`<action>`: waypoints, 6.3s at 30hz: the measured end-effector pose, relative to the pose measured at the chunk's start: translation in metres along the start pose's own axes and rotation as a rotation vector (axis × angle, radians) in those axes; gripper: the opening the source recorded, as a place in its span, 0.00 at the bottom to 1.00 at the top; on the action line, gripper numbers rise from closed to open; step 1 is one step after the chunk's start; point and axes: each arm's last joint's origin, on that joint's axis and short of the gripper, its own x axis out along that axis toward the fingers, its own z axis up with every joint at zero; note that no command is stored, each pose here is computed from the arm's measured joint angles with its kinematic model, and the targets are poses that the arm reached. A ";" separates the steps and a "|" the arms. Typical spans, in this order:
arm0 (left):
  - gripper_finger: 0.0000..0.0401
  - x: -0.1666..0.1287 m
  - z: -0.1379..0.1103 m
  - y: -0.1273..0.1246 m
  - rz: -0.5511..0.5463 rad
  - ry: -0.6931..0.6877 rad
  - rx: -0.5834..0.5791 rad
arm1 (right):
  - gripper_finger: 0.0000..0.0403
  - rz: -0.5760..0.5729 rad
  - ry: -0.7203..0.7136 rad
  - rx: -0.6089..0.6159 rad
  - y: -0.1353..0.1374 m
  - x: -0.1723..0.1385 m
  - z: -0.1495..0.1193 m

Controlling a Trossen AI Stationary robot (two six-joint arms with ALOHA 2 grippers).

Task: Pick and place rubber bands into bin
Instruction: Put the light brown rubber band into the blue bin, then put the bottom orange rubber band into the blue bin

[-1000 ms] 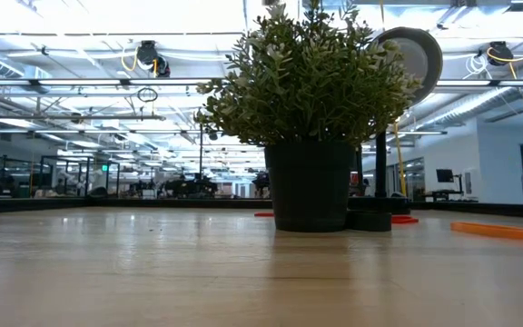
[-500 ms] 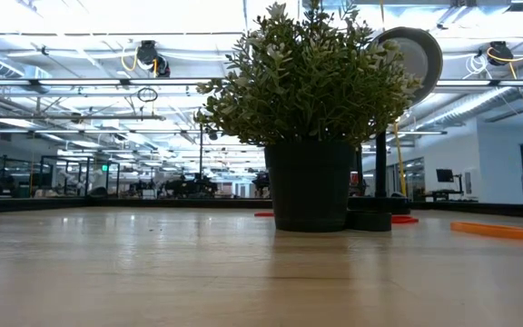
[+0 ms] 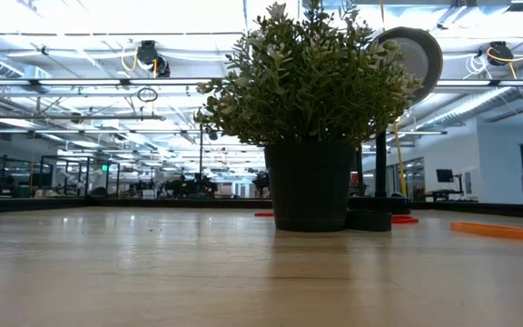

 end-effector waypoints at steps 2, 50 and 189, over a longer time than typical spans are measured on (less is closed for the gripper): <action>0.20 0.000 0.000 0.000 -0.013 0.004 -0.006 | 0.00 0.000 0.000 -0.010 0.000 0.000 0.000; 0.01 0.003 -0.014 0.011 0.067 0.123 0.009 | 0.43 -0.151 0.232 -0.086 0.005 -0.019 -0.010; 0.41 -0.090 -0.098 -0.063 0.813 0.742 -0.509 | 0.39 0.105 0.977 0.406 0.078 -0.090 -0.240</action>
